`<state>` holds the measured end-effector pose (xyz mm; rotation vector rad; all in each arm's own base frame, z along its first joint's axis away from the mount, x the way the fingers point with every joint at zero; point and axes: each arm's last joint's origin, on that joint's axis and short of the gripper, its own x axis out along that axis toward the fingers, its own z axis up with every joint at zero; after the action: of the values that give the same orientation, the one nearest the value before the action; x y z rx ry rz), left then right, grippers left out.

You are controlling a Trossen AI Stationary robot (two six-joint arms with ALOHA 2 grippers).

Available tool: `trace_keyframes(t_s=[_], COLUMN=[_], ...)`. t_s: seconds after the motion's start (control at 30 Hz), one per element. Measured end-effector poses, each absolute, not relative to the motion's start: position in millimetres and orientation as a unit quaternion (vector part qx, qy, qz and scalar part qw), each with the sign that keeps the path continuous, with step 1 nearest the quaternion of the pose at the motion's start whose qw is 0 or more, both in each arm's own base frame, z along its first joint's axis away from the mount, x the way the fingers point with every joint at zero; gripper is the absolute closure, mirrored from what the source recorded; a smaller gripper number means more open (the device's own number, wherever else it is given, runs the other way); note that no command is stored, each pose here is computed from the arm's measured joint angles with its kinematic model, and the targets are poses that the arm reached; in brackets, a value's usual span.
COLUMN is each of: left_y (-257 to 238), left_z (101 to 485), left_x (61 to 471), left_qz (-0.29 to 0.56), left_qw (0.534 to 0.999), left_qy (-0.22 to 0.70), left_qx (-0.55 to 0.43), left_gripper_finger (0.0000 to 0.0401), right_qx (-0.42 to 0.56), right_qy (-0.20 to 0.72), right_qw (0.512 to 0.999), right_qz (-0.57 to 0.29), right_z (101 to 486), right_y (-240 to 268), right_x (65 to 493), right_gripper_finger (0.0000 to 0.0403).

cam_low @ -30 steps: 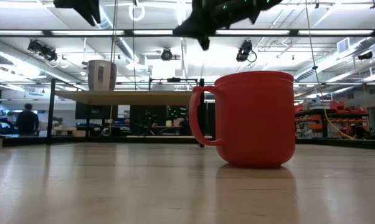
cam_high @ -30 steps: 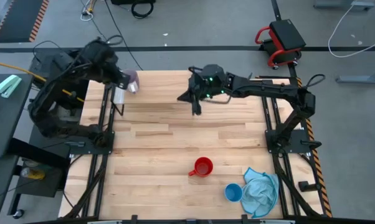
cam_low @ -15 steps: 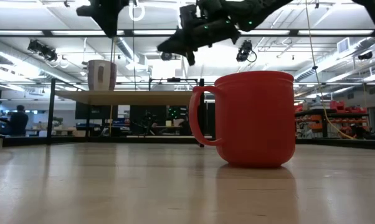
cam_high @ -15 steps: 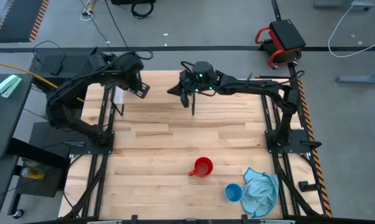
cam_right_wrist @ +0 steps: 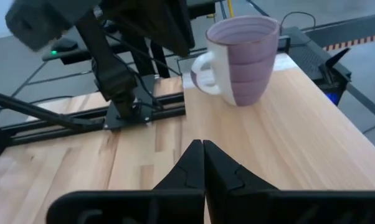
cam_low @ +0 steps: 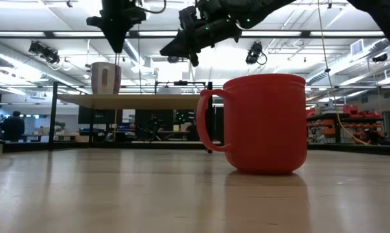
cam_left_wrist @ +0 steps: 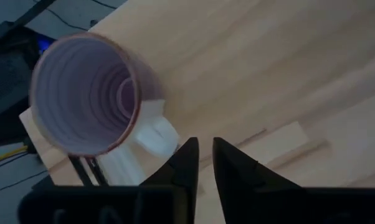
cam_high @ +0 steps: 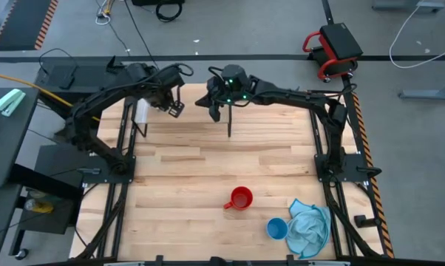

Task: Stack small to large cups/mugs on shelf
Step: Put the purple mug on the shelf

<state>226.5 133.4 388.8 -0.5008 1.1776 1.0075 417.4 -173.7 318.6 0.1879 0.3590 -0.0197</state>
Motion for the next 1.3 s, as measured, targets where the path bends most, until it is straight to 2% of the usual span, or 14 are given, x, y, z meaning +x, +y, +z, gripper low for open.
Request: trace_keyframes(t_s=[0.43, 1.07, 1.3], left_y=[152, 159, 152], left_z=[365, 365, 345], left_x=[241, 236, 227], left_qz=[0.44, 0.446, 0.459], left_qw=[0.657, 0.648, 0.619], left_qy=[0.572, 0.562, 0.588], left_qx=[-0.22, -0.255, -0.246], left_gripper_finger=[0.035, 0.0377, 0.0383], right_qx=[0.099, 0.097, 0.063], right_qy=[0.192, 0.22, 0.23], right_qw=[0.976, 0.971, 0.971], right_qz=[-0.009, 0.002, 0.011], right_z=[316, 310, 331], right_y=[-172, -170, -163], right_x=[417, 414, 397], right_gripper_finger=[0.0402, 0.0402, 0.0402])
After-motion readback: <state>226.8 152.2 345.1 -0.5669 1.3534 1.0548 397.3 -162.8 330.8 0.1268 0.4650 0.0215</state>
